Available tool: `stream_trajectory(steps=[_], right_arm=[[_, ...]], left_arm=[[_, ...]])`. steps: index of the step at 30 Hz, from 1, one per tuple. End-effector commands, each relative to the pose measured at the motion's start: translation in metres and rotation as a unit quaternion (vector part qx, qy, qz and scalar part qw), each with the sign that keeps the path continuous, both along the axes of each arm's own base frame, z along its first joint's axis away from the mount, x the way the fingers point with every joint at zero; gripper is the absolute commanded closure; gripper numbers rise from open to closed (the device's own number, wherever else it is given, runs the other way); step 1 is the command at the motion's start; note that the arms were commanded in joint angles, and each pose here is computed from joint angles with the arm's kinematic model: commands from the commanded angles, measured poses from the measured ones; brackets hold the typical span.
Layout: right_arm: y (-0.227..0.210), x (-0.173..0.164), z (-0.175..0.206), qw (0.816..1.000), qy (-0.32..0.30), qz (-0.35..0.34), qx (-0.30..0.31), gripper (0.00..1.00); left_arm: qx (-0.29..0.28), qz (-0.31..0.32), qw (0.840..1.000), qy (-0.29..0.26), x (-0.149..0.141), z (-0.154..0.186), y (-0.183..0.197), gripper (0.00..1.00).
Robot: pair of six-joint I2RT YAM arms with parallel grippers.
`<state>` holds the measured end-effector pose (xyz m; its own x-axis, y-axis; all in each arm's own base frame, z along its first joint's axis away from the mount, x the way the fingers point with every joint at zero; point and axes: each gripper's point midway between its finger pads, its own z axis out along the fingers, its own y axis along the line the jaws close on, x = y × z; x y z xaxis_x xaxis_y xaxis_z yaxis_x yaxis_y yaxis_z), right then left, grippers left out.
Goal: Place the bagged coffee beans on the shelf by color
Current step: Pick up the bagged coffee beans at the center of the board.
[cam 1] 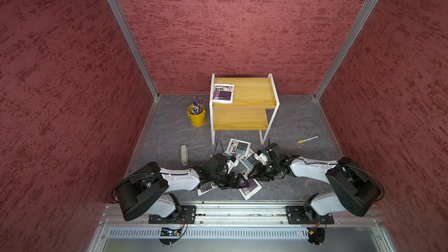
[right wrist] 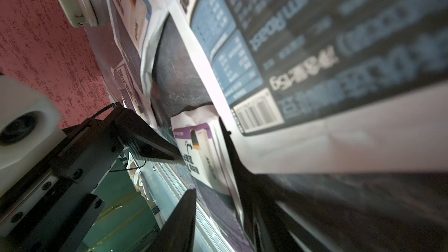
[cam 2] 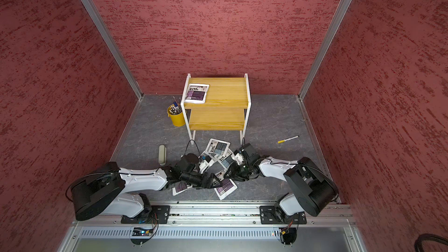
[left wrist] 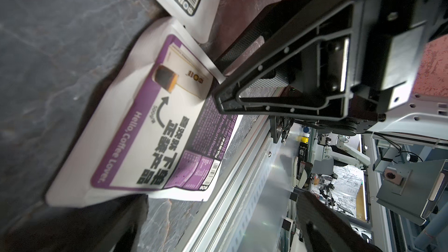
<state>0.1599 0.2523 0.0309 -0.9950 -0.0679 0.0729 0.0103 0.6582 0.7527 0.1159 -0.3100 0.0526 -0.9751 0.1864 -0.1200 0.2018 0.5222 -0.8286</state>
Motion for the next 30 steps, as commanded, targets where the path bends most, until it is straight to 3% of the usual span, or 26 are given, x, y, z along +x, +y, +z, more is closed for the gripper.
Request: stream_trajectory(steps=[1,13,21,30], right_arm=[[-0.007,-0.012,-0.013,1.0,0.023,0.0,-0.022,0.64],[-0.003,-0.007,-0.006,1.0,0.017,-0.003,-0.013,0.97],[-0.005,-0.01,0.024,1.0,-0.001,-0.01,0.003,1.0],[-0.005,-0.006,0.091,0.998,-0.053,-0.02,0.036,1.0]], left_arm=[[0.012,0.005,1.0,-0.005,0.005,-0.008,0.002,0.0],[0.001,0.017,1.0,-0.005,0.015,-0.002,0.005,0.0],[-0.006,0.028,0.999,-0.019,0.017,0.018,0.016,0.0],[-0.059,0.075,0.992,-0.08,0.034,0.09,0.04,0.0]])
